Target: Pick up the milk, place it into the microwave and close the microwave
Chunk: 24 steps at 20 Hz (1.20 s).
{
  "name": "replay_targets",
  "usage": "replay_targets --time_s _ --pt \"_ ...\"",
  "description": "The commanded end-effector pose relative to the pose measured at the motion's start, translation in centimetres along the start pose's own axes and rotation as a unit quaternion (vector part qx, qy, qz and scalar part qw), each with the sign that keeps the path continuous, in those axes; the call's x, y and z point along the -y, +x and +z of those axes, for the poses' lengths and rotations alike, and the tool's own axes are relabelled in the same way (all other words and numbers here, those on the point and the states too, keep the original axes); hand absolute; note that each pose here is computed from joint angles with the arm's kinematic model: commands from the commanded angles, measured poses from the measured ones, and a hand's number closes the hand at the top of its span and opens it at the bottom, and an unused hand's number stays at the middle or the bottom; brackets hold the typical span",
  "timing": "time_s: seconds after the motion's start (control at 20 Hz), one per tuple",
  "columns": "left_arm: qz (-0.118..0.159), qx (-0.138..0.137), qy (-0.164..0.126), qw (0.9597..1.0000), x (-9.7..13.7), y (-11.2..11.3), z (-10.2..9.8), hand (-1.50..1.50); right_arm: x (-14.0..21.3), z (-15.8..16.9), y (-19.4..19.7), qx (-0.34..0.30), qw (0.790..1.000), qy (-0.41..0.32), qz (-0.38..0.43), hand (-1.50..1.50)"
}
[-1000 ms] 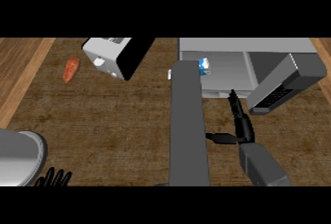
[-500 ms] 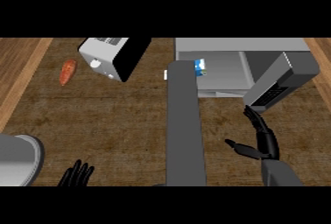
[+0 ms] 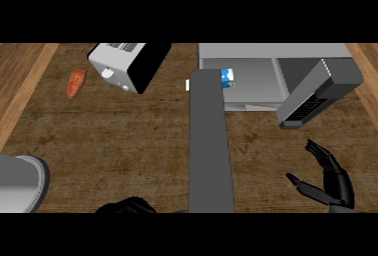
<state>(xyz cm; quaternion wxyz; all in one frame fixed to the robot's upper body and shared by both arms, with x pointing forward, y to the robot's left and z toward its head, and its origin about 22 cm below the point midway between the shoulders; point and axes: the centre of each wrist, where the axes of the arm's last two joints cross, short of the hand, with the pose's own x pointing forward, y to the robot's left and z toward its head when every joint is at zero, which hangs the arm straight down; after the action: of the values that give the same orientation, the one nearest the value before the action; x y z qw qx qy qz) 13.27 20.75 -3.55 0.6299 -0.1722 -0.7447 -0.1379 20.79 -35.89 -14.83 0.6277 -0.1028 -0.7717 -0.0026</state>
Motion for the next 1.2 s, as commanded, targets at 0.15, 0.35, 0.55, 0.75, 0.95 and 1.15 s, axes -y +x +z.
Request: replay_targets --time_s 0.15,0.35,0.55,0.75,0.95,1.15 --pt "-0.003 -0.008 -0.032 0.9995 2.8 -0.7 -5.7 1.50 5.1 4.2 0.2 0.026 0.998 -0.031 -0.038 -1.50" --pt "-0.047 -0.007 0.018 0.9987 3.0 -2.8 -6.4 1.50 7.6 4.8 0.9 0.025 0.998 -0.049 -0.032 -1.50" --pt "-0.068 -0.007 -0.021 0.9974 1.4 -3.2 -9.7 1.50 10.1 4.5 2.5 0.028 0.998 -0.036 -0.035 -1.50" --pt "-0.093 -0.101 -0.142 0.9803 3.9 -4.3 -11.0 1.50 9.6 2.5 2.8 0.032 0.999 -0.025 -0.035 -1.50" --pt "-0.106 -0.152 -0.213 0.9593 5.9 -4.9 -13.3 1.50 9.0 3.0 2.8 0.036 0.998 -0.021 -0.047 -1.50" --pt "-0.112 -0.158 -0.260 0.9459 8.9 -6.4 -13.2 1.50 10.7 3.1 3.3 0.043 0.998 -0.020 -0.043 -1.50"
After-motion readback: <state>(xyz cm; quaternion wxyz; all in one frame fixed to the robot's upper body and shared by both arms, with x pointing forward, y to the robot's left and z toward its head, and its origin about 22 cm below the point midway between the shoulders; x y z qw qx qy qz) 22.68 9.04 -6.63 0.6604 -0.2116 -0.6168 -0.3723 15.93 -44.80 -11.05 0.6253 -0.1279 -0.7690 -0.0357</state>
